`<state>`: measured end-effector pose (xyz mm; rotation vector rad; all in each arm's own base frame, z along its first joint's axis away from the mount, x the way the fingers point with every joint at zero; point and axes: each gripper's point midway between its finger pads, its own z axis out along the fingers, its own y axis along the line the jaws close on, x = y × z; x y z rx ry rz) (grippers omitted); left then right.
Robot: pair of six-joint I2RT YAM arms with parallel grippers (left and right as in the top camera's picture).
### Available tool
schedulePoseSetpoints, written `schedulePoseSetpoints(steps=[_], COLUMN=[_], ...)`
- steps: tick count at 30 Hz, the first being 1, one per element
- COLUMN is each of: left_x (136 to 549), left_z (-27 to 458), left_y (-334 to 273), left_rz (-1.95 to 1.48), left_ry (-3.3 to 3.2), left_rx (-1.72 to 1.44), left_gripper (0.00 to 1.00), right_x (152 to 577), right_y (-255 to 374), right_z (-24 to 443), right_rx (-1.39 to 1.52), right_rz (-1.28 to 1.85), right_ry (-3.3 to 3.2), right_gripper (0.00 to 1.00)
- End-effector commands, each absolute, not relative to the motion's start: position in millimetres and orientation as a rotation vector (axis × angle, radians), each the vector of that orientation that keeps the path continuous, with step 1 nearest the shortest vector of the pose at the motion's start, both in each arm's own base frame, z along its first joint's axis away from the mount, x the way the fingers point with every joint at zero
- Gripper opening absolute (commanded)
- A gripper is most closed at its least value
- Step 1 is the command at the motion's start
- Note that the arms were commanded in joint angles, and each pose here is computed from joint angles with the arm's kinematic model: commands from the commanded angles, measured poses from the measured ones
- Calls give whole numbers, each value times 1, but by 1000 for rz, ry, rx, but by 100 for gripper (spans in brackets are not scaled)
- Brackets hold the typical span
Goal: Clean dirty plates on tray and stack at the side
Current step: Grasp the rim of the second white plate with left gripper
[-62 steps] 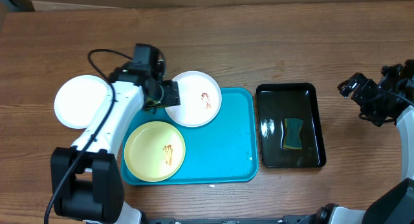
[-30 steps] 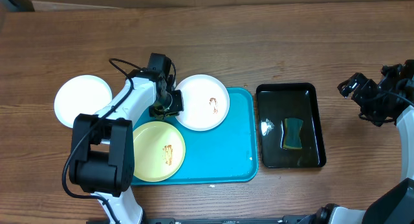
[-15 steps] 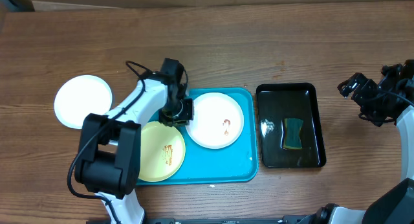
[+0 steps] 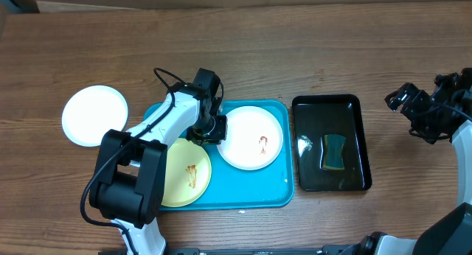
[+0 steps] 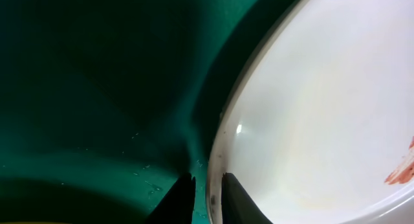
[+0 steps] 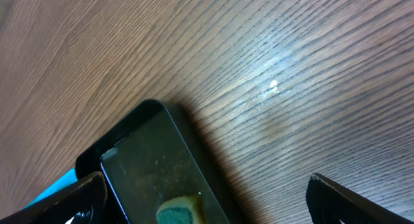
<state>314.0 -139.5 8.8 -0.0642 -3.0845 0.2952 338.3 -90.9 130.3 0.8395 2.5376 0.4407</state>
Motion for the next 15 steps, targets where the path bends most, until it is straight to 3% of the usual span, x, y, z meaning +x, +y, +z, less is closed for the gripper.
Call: schedulePoseSetpoints(steps=[1, 6, 15], left_x=[316, 324, 343], left_z=[7, 7, 9], left_y=[-137, -140, -144], left_rz=[271, 290, 317], left_ry=[-3098, -3121, -3204], left_rx=[-71, 72, -38], left_gripper=[12, 13, 21], right_x=[343, 343, 344], right_y=[-94, -94, -95], right_z=[140, 140, 140], right_rx=[824, 824, 820], right_rz=[428, 428, 426], right_ry=[2511, 2511, 2505], right_gripper=[100, 100, 100])
